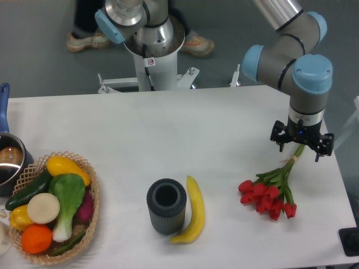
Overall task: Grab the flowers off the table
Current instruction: 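Lower the open gripper down onto the green tulip stems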
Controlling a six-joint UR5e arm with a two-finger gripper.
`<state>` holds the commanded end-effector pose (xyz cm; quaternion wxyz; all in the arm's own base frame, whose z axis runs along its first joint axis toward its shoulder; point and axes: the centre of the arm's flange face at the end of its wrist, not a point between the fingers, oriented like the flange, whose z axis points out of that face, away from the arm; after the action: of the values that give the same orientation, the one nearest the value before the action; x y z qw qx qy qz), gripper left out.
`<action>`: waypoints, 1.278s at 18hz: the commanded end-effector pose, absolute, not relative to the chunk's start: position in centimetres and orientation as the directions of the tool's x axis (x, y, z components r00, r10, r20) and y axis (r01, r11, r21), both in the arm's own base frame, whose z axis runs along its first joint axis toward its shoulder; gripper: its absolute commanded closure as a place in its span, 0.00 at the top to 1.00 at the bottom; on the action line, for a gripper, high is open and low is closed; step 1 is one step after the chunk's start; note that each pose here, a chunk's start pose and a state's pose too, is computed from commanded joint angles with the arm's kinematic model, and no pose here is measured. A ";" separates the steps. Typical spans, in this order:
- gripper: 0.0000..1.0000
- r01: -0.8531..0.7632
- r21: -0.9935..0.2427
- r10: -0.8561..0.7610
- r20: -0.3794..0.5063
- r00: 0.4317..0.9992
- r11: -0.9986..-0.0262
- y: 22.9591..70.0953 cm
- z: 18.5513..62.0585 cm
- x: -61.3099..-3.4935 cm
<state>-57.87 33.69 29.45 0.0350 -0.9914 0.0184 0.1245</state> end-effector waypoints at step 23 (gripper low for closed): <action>1.00 -0.154 -0.114 -0.133 -0.171 0.976 -0.982 34.9 22.4 -55.8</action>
<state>-55.76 34.93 22.43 0.0634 -0.9920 0.0723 0.0815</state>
